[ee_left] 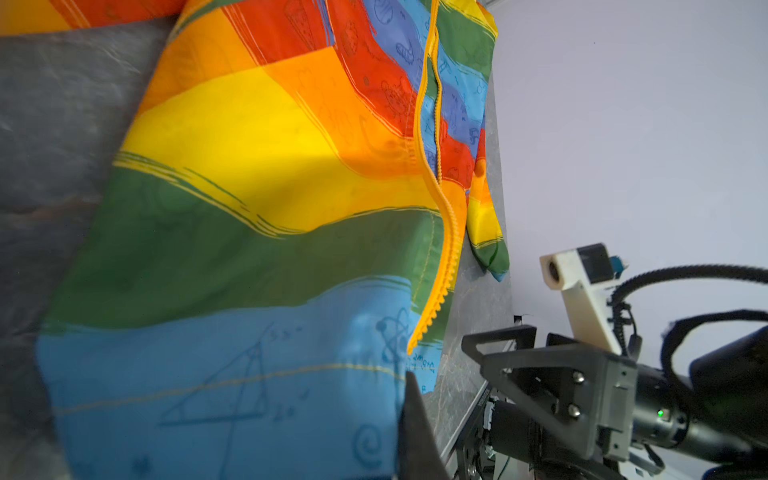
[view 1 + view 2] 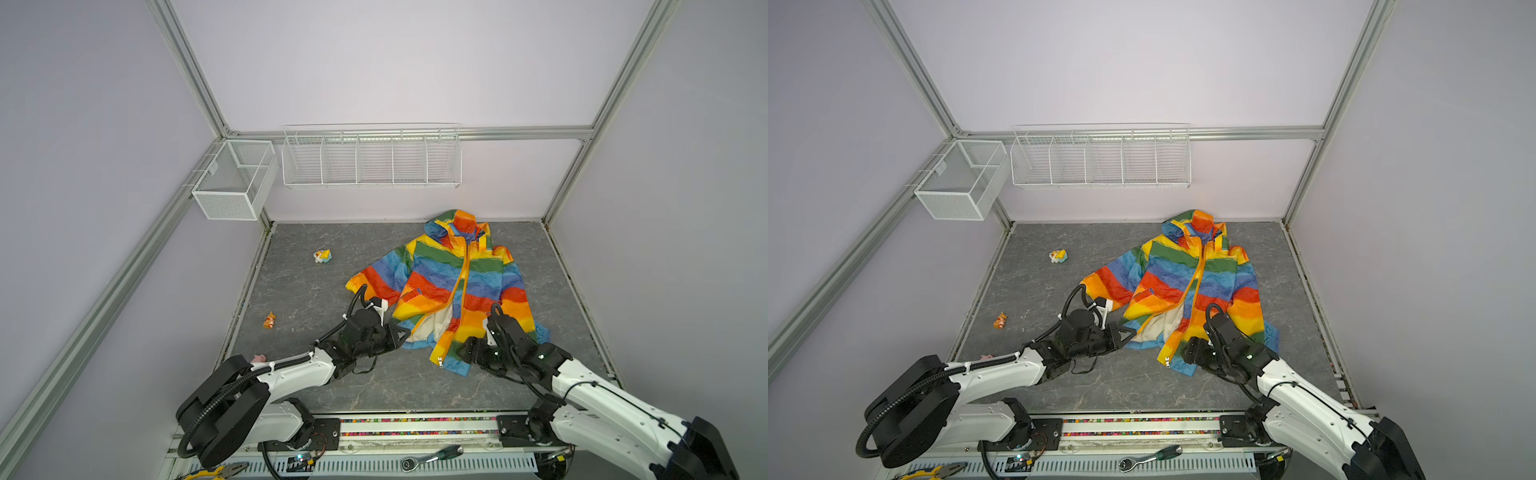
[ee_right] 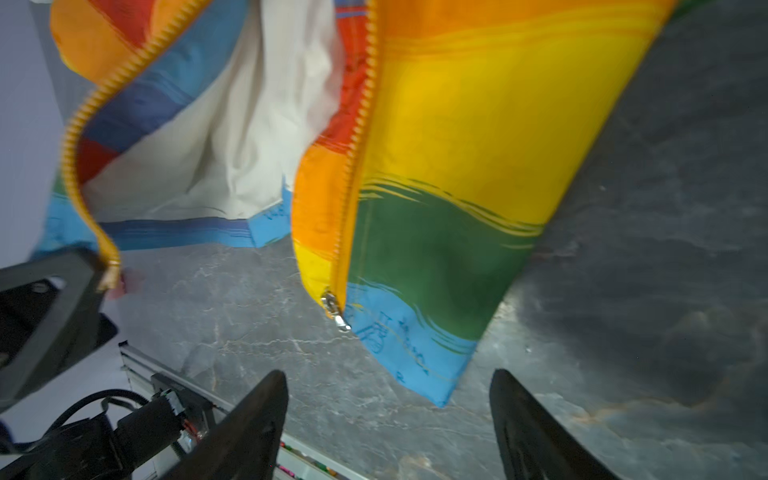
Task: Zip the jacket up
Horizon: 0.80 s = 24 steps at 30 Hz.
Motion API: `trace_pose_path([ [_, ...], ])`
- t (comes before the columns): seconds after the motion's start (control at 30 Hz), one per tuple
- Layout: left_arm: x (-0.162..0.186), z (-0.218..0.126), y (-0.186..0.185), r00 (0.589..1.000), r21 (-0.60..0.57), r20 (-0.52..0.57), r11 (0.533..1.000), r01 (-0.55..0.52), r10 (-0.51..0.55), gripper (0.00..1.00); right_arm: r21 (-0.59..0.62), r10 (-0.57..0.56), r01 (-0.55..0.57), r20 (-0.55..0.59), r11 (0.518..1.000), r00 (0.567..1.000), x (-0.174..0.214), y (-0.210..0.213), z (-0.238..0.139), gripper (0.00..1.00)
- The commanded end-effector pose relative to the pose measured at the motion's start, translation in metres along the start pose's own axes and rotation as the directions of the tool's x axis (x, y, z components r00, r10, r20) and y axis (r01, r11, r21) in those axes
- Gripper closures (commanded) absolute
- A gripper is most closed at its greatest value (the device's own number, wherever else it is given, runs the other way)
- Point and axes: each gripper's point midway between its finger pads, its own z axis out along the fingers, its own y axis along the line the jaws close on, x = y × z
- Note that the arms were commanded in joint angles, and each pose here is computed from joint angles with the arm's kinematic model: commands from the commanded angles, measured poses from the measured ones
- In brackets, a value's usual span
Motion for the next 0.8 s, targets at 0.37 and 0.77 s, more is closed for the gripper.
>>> trace_pose_path([
  [0.37, -0.053, -0.032, -0.04, 0.947, -0.013, 0.229, 0.974, -0.227, 0.224, 1.0, 0.058, 0.027, -0.026, -0.023, 0.998, 0.999, -0.007, -0.007, 0.03, 0.53],
  [0.77, -0.067, -0.065, -0.034, 0.91, -0.091, 0.338, 0.97, -0.224, 0.242, 1.0, -0.028, -0.053, 0.054, 0.036, 0.998, 0.998, -0.071, 0.004, 0.008, 0.94],
])
